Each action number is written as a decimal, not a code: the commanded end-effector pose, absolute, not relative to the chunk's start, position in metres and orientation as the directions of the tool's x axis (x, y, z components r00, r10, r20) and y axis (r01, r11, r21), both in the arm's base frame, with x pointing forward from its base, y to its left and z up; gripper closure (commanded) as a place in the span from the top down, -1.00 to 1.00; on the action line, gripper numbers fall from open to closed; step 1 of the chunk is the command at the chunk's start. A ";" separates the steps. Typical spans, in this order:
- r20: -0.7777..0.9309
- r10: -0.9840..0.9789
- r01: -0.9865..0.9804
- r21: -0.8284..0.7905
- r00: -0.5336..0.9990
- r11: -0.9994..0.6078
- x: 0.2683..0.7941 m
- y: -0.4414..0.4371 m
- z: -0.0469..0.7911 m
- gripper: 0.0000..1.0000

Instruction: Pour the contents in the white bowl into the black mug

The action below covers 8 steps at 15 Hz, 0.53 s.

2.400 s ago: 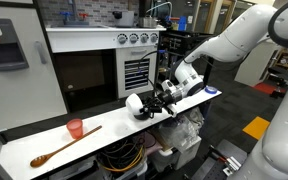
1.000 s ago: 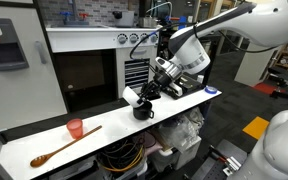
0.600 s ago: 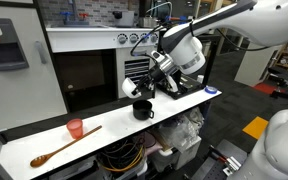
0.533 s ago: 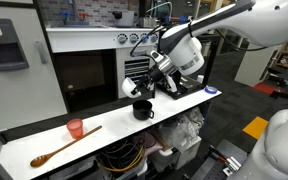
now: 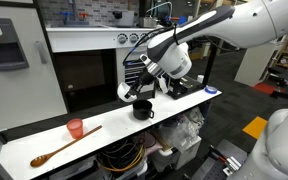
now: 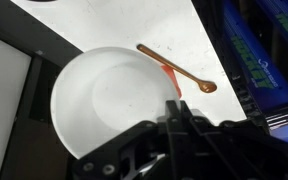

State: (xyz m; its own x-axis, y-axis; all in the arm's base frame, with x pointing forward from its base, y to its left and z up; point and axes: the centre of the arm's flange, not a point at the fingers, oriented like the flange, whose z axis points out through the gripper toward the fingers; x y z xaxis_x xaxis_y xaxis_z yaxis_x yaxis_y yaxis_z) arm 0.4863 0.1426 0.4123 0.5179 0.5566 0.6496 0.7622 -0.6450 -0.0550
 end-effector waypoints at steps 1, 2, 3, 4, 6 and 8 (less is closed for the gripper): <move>0.602 0.554 0.738 -0.090 0.575 -0.668 0.517 0.155 0.413 -0.98; 0.582 0.556 0.728 -0.094 0.593 -0.679 0.522 0.158 0.411 -0.98; 0.565 0.556 0.716 -0.092 0.610 -0.692 0.526 0.160 0.410 -0.98; 0.547 0.554 0.703 -0.092 0.628 -0.706 0.530 0.163 0.409 -0.98; 0.514 0.556 0.688 -0.097 0.653 -0.719 0.535 0.168 0.406 -0.98; 0.489 0.560 0.681 -0.100 0.669 -0.725 0.540 0.174 0.405 -0.98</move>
